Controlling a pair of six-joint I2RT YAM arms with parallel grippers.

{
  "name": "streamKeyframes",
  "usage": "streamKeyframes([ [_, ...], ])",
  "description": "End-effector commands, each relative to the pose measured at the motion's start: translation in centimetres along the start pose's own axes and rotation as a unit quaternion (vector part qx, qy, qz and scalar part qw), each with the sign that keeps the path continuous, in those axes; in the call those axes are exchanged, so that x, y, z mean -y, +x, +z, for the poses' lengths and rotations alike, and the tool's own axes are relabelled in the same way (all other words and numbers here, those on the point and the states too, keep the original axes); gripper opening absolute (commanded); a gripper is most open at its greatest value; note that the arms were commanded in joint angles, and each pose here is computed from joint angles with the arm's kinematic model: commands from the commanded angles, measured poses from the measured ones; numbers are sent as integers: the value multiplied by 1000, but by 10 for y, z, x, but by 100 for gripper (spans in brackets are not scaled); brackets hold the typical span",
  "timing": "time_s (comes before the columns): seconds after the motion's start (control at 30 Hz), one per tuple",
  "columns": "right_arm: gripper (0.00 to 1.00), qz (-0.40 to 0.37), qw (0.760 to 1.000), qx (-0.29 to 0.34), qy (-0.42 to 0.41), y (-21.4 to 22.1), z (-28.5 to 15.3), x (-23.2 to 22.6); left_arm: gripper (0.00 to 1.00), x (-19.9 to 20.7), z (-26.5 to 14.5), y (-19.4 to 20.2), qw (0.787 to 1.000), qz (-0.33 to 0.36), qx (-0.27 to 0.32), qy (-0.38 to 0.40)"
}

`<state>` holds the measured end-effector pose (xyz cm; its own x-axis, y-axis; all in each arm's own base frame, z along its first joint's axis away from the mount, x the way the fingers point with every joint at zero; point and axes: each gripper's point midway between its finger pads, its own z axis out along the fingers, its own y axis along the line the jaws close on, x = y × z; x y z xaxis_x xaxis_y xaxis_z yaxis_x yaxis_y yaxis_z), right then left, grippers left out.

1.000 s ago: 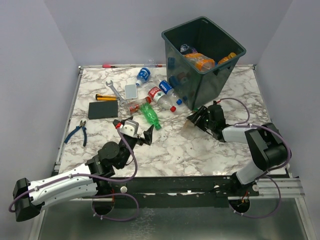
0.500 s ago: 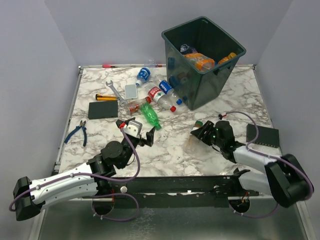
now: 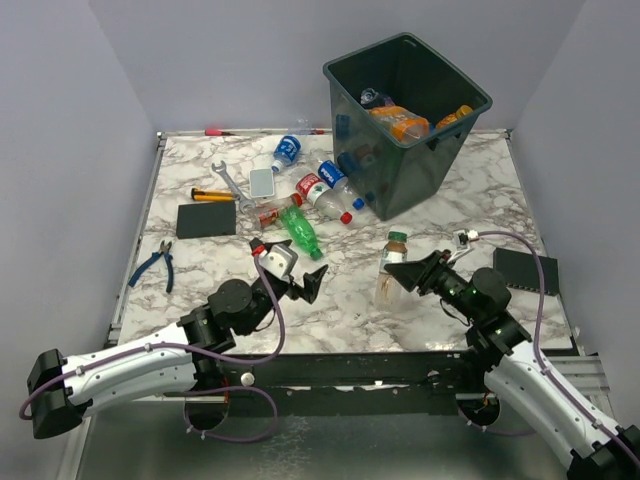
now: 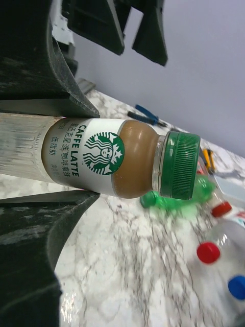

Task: Put the plastic bottles in the bin
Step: Pick up the plastic bottle at the center of the board.

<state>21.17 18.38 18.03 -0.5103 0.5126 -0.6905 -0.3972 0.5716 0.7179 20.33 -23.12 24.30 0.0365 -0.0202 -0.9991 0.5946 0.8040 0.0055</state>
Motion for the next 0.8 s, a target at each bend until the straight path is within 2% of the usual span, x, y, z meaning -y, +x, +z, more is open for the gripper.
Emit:
streamKeyframes([
  [0.0,30,-19,992,-28,-121,4,-6,-55,99,40,-5,-22,993,-46,24,105],
  [0.17,27,-31,991,4,-132,7,2,-76,99,78,-27,-43,969,-90,52,225],
  [0.33,27,-1,978,29,-205,2,8,-113,99,94,-33,-50,957,-109,24,267],
  [0.6,27,1,959,58,-277,-9,16,-166,99,108,-28,-39,951,-106,-27,288],
  [0.77,27,-3,953,79,-291,-17,13,-175,99,108,-26,-36,952,-103,-37,286],
])
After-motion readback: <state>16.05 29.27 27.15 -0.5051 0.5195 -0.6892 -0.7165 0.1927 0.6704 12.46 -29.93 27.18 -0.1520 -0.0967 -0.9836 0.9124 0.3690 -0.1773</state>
